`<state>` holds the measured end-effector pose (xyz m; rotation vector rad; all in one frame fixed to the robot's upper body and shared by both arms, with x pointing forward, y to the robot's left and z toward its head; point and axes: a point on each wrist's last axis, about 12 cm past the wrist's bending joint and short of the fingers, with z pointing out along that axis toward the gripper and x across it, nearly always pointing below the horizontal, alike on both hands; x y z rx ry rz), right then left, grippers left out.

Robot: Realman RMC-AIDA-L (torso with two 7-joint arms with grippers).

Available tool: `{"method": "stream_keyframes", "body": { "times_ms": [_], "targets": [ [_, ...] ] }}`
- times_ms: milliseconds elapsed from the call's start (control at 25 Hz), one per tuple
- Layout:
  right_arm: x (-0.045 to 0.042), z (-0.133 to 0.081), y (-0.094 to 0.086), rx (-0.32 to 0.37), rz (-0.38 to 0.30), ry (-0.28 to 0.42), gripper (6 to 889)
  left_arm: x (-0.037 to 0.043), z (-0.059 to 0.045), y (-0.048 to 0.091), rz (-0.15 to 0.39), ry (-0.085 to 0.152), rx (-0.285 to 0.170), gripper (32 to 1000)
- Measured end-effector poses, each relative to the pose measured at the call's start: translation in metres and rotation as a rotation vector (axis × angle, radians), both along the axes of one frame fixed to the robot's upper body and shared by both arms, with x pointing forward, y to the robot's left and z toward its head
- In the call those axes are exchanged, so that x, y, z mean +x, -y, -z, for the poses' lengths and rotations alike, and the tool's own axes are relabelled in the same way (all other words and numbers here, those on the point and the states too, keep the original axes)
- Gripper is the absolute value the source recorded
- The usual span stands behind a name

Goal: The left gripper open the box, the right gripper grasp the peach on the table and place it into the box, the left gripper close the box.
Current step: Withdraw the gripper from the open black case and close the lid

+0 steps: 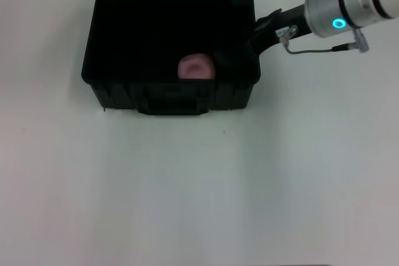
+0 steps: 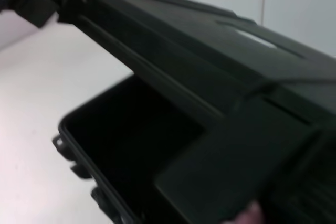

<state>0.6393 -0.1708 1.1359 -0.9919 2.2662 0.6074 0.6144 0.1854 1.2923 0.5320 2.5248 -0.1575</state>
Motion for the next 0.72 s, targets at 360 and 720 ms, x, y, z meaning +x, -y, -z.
{"method": "stream_keyframes", "body": {
  "times_ms": [360, 720],
  "targets": [
    [0.003, -0.026, 0.021, -0.107, 0.01, -0.091, 852, -0.0001, 0.0, 0.0, 0.0, -0.002, 0.0, 495],
    [-0.0068, -0.047, 0.041, -0.277, 0.006, -0.205, 853, -0.0001, 0.0, 0.0, 0.0, -0.003, 0.001, 495]
  ]
}}
